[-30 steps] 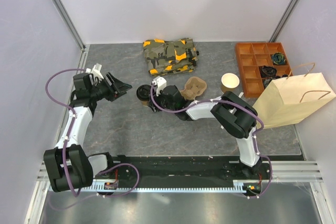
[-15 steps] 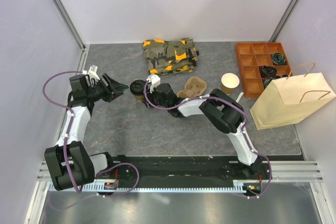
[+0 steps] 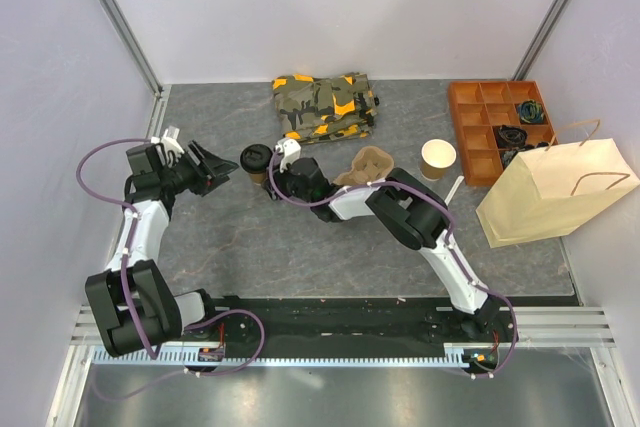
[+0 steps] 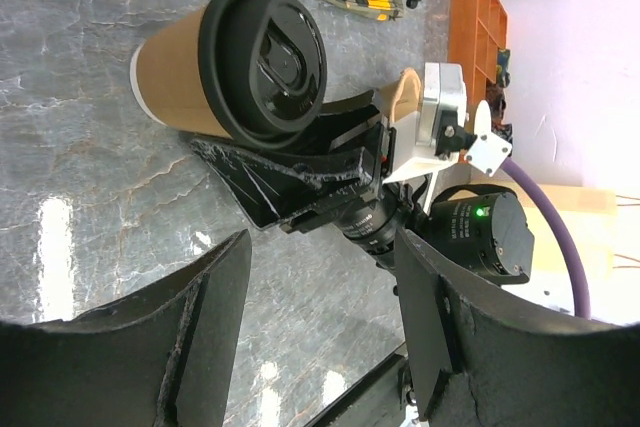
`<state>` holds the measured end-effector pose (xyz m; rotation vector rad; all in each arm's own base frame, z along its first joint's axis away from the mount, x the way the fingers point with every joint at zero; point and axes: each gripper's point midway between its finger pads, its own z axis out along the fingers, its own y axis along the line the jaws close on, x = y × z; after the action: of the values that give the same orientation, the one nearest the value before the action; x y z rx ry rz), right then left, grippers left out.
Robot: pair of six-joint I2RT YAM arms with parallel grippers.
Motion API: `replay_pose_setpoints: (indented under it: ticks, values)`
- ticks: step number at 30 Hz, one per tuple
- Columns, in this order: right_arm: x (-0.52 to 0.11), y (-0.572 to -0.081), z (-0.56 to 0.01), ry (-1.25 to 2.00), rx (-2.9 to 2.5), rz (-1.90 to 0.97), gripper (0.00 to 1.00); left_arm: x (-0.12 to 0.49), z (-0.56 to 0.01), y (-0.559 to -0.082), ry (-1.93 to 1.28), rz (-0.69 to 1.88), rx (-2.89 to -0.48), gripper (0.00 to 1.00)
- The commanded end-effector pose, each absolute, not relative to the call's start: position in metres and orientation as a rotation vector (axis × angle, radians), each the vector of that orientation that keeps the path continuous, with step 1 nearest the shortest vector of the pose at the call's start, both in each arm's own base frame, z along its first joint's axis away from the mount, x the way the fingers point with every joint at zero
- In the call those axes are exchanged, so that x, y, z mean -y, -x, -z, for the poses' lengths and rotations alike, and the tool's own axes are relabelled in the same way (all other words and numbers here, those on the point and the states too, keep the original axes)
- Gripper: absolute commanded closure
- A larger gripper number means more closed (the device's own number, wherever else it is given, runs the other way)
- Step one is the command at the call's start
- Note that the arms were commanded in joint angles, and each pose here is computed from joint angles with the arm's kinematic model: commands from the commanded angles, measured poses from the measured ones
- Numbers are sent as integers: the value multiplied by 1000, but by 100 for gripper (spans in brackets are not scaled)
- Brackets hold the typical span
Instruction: Pack the takeout coffee
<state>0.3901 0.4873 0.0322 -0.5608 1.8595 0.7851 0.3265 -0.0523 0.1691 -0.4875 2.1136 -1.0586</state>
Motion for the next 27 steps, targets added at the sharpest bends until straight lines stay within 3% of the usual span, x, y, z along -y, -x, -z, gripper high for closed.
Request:
replay_pose_setpoints:
  ticks: [1, 16, 27]
  values:
    - [-502, -402, -47, 478, -1816, -841, 48, 48, -173, -330, 428, 1047, -2085, 34]
    - [-520, -416, -32, 388, -1892, -878, 49, 41, -166, -330, 468, 1046, -2093, 34]
    - [-499, -389, -95, 523, -1781, -942, 24, 43, -184, -334, 454, 1096, -2022, 34]
